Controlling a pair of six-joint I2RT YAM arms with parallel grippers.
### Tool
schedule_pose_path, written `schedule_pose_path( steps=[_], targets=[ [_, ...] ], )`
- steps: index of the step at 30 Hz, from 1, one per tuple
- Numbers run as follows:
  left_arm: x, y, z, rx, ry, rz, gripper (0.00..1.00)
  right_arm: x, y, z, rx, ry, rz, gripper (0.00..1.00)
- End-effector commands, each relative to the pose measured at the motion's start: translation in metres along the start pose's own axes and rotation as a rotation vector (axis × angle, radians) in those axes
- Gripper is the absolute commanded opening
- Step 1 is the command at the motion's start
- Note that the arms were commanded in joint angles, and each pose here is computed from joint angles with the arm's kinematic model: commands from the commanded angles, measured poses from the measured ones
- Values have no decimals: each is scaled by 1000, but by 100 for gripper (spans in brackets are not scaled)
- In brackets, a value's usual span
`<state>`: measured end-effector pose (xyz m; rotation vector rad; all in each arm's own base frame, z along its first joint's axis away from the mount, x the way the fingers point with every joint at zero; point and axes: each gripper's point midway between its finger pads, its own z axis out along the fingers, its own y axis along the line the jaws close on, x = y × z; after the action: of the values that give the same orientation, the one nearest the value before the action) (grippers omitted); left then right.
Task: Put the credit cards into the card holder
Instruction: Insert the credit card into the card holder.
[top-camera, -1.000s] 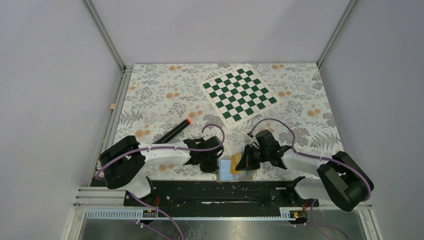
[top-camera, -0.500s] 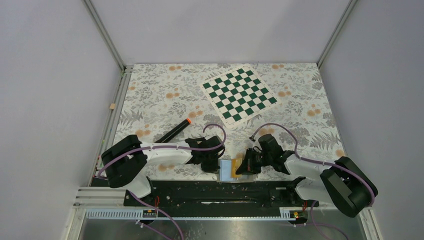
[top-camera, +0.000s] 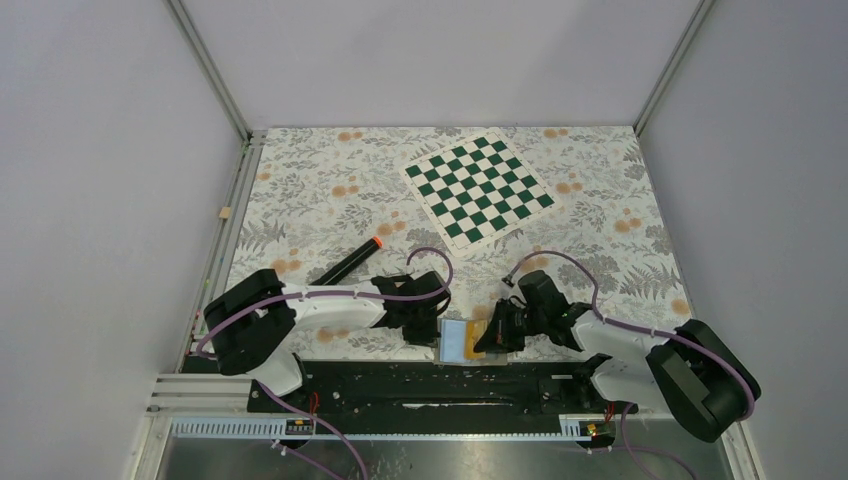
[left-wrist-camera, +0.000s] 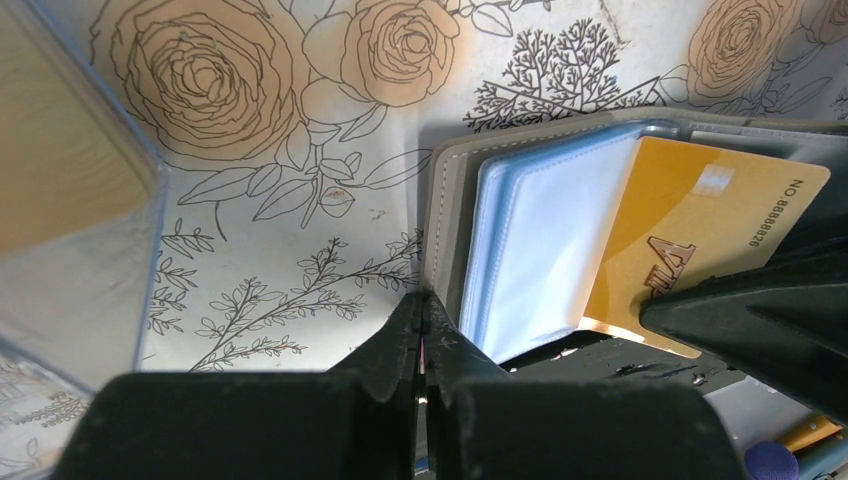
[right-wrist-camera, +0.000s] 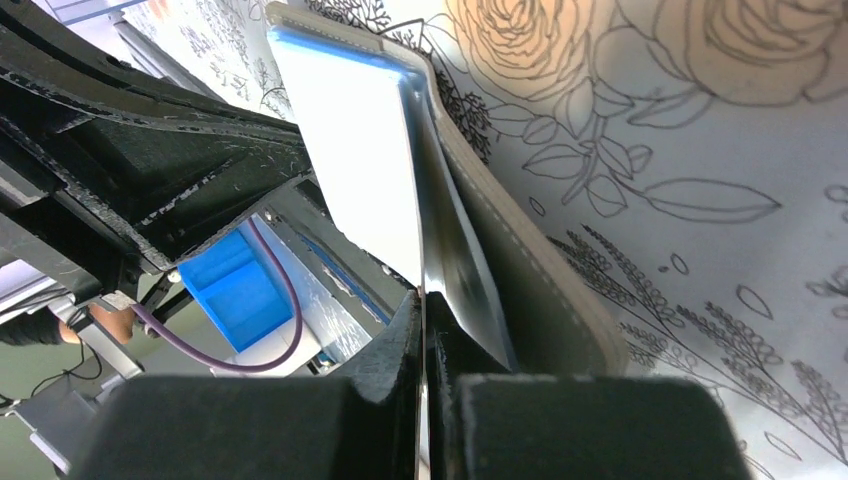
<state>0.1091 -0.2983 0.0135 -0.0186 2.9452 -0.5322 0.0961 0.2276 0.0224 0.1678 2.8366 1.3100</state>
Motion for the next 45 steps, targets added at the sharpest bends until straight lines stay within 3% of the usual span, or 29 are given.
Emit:
schedule_pose_path(
  steps=[1,7,16,26,30,35,40,45],
  targets=[
    [12,33,19,-134,29,0,0,11,-25,-5,113,-9,72,0],
    [11,32,21,-136,31,5,0,10,-22,-7,95,-20,54,0],
    [15,31,23,-135,59,12,0,7,6,5,-78,25,-18,0],
    [15,29,24,-136,63,16,0,14,-15,13,16,105,28,0],
    [15,29,25,-136,64,17,0,12,-27,9,122,102,11,10],
    [15,29,25,-137,64,18,0,-4,-28,-7,265,71,-65,37],
    [15,29,26,-137,67,22,0,-10,-29,-17,356,83,-106,58],
    [14,26,27,-135,70,28,0,-11,-36,-15,398,112,-131,65]
  ],
)
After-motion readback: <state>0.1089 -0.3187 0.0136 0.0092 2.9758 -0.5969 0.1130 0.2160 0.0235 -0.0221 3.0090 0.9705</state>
